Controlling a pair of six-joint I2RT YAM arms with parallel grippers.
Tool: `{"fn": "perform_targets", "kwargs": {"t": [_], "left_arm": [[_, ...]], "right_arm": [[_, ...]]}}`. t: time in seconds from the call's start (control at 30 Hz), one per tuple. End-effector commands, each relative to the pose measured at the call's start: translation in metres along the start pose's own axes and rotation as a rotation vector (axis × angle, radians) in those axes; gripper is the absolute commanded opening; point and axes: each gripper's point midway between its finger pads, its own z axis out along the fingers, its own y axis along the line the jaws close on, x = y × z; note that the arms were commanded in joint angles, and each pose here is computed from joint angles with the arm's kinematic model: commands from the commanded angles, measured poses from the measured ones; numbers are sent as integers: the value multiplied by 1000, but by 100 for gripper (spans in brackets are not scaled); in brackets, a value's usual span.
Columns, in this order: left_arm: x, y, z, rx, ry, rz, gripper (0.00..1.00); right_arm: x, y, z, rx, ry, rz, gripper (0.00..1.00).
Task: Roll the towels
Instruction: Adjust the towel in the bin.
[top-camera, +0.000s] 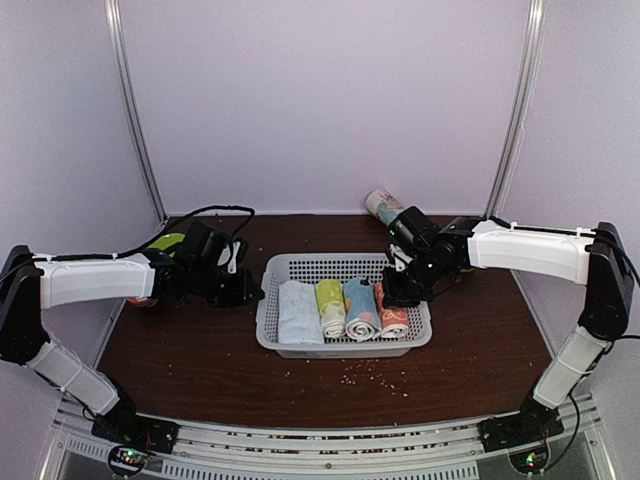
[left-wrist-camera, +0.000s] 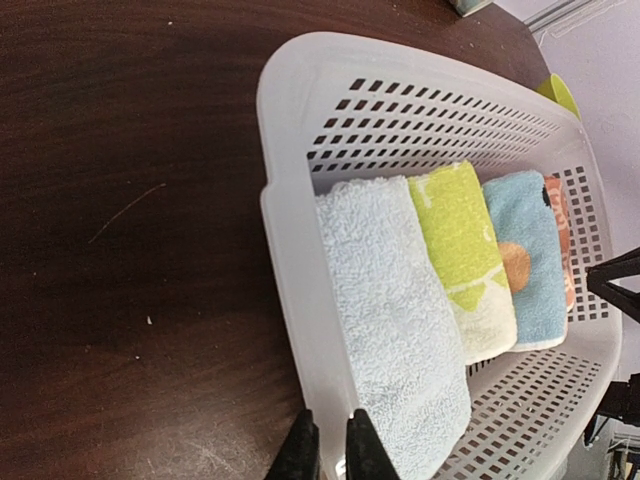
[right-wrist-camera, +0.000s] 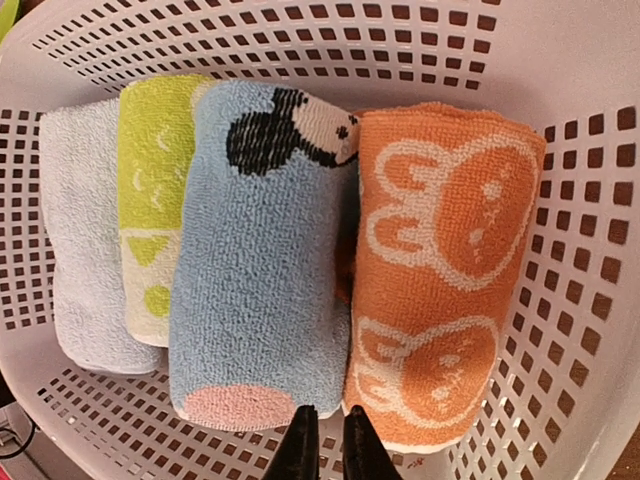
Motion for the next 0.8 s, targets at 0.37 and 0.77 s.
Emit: {"fn": "perform_targets", "kwargs": {"t": [0.37,0.77], "left_arm": [[35,24,9,-77,100,-16,10],[36,24,4,-70,88,-14,10]], "right_arm": [[1,-46,25,237,49,-48,10],[-16,-17,-9,98,-16,-47,24]]}}
